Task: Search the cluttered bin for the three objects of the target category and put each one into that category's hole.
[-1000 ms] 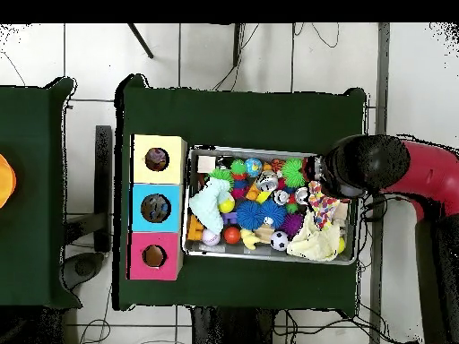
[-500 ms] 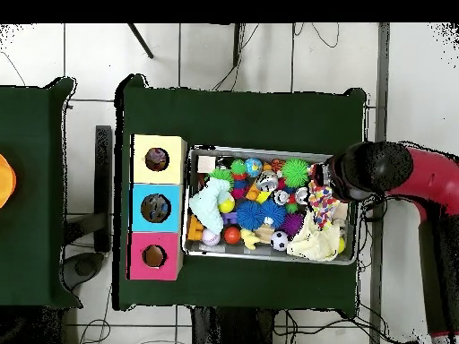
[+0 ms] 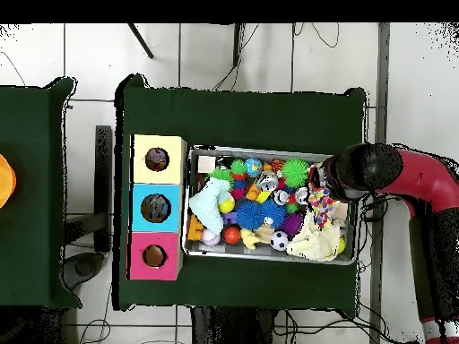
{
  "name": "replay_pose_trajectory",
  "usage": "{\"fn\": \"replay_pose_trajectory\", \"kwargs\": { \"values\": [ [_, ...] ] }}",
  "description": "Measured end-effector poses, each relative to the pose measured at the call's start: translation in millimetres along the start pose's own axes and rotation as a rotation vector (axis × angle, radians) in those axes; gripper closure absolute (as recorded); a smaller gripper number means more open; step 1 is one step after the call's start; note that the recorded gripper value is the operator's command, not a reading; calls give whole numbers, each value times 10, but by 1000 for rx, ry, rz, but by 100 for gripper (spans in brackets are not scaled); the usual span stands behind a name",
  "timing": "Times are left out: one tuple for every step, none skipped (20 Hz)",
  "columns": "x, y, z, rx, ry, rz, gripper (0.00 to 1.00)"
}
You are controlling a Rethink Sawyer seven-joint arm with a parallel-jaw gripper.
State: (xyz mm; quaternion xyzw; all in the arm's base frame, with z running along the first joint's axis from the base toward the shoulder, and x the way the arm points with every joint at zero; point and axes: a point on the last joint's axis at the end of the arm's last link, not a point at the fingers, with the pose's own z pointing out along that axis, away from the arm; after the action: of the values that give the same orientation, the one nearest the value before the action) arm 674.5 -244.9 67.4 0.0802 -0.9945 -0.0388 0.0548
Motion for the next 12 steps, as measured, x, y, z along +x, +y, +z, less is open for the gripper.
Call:
{"fn": "replay_pose_trajectory", "kwargs": {
  "values": [
    [6,3,44,-3,4,-1,0],
    [19,5,131,-6,11,-4,0],
    [24,5,174,-8,15,-6,0],
    [30,4,224,-10,19,-7,0],
    [33,4,244,-11,20,-8,0],
    [42,4,309,-13,25,-10,0],
    [48,2,361,-14,28,-12,0],
    [50,1,385,-14,29,-13,0],
    [51,-6,444,-15,31,-15,0],
    [50,-10,463,-15,31,-15,0],
    [44,-19,491,-16,31,-14,0],
    [37,-29,510,-16,30,-13,0]
  ]
}}
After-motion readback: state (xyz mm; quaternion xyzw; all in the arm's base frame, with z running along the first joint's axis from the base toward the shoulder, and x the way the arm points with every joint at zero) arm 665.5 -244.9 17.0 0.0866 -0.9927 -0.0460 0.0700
